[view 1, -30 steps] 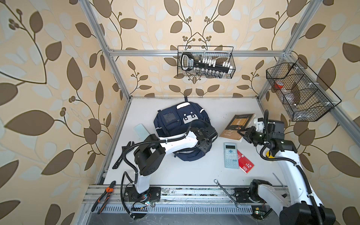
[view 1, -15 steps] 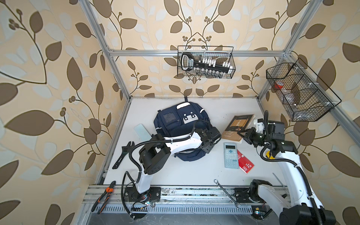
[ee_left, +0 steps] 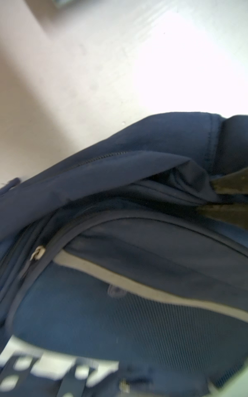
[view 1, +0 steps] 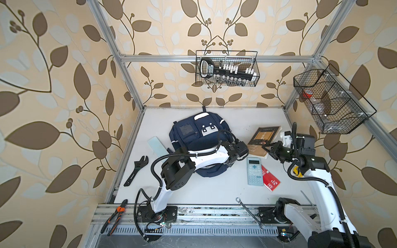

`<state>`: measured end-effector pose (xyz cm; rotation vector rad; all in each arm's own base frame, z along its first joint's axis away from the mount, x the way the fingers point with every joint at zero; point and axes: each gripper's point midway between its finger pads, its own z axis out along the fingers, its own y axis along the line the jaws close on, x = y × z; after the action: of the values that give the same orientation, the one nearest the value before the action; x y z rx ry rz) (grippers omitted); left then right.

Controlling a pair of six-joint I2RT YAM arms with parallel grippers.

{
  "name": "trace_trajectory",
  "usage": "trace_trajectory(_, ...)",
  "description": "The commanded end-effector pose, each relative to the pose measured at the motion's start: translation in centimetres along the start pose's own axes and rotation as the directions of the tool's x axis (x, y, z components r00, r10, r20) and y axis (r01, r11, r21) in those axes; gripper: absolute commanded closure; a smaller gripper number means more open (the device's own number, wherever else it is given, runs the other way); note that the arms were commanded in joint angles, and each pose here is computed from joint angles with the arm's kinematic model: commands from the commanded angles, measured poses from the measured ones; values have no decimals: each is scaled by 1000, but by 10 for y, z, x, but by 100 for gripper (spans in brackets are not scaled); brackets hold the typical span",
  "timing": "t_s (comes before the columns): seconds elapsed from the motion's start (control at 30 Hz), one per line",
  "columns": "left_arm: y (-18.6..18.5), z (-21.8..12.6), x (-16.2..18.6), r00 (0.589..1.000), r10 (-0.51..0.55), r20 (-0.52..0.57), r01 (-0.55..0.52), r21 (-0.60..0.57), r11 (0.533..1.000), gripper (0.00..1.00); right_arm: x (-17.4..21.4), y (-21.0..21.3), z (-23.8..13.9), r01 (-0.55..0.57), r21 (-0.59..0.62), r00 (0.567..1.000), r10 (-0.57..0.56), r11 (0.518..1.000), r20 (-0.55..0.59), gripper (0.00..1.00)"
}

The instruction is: Pack the student bag

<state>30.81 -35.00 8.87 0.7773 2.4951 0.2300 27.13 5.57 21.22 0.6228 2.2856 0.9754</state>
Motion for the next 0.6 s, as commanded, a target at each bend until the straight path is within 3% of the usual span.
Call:
trace_trajectory(0.0, 48, -79, -51, 972, -140, 189, 150, -41, 988, 100, -2, 27, -8, 63, -91, 998, -63, 994, 12, 100)
trace_trajectory(0.13, 54, -122, -75, 933, -199, 301, 175, 103, 979, 100, 17, 47, 1, 82, -136, 996, -87, 987, -31, 100)
trace_trajectory(0.37, 75, -166, -88, 875, -341, 343, 225, 336, 915, 100, 74, 91, 11, 40, -267, 988, -78, 963, -136, 100)
trace_trajectory(0.57, 69, -212, -100, 829, -326, 455, 89, 468, 879, 100, 112, 104, 29, 2, -306, 970, -76, 952, -230, 100)
